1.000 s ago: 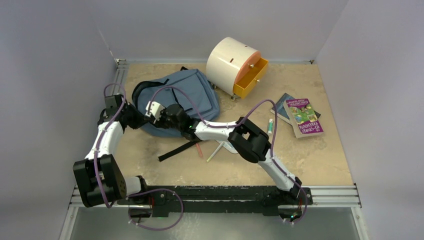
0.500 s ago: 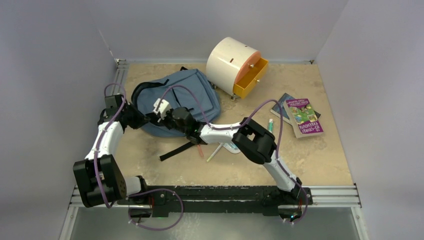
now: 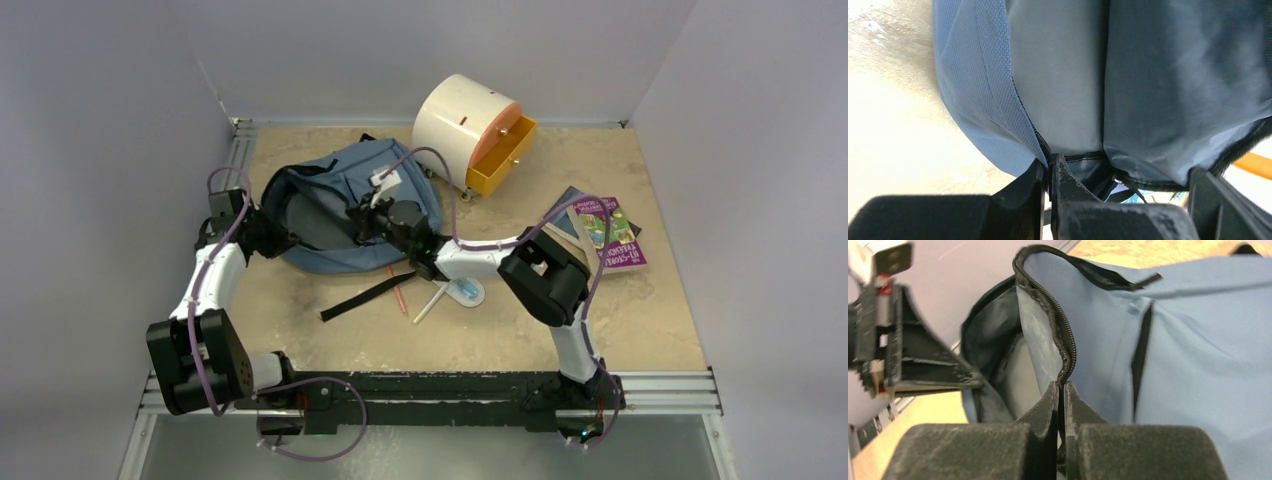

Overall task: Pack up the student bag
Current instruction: Unzip the student bag at the center of the board, then pick up the book from the center of the board.

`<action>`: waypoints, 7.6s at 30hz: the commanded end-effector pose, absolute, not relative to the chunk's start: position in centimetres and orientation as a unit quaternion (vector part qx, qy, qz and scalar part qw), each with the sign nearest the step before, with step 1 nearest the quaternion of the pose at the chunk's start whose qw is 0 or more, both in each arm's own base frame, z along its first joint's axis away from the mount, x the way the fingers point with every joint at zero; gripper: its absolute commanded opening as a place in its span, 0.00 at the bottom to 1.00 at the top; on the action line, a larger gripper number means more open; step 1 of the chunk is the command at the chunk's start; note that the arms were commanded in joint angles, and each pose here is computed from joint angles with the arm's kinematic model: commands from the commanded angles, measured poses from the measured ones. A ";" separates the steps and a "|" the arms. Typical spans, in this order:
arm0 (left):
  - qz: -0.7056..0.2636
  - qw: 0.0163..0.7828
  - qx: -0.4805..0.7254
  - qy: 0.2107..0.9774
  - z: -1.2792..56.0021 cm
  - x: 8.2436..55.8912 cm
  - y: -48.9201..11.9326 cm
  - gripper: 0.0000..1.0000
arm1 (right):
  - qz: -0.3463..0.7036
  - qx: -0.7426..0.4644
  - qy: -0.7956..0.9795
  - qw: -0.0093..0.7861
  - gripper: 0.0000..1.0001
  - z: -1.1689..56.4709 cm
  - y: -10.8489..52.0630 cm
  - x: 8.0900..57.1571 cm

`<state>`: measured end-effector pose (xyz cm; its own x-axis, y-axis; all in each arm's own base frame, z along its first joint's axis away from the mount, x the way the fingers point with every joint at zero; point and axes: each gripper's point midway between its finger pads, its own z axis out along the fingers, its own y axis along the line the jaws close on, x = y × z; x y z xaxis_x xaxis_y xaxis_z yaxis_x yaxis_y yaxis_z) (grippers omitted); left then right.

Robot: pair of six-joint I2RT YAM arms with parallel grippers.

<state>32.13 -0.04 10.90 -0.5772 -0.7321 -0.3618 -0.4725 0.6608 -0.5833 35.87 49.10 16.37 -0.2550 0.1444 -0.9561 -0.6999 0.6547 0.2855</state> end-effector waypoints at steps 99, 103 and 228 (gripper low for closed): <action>-0.263 0.399 -0.173 0.861 17.6 39.2 -5.5 0.33 | 0.180 0.288 0.757 0.558 0.46 19.5 13.9 37.3; -0.276 0.405 -0.130 0.862 18.6 38.8 -8.0 0.33 | 0.158 0.357 0.737 0.551 0.60 19.1 9.3 37.1; -0.281 0.466 0.150 0.825 27.1 34.7 -25.4 0.63 | 0.281 0.303 0.572 0.709 0.00 31.4 -9.9 33.4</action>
<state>33.44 -26.49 21.99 -0.6248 0.0391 -0.7798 0.5065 0.7804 -0.3667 32.35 -12.49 22.01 0.1689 0.8249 -0.5394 0.1676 0.5153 0.8405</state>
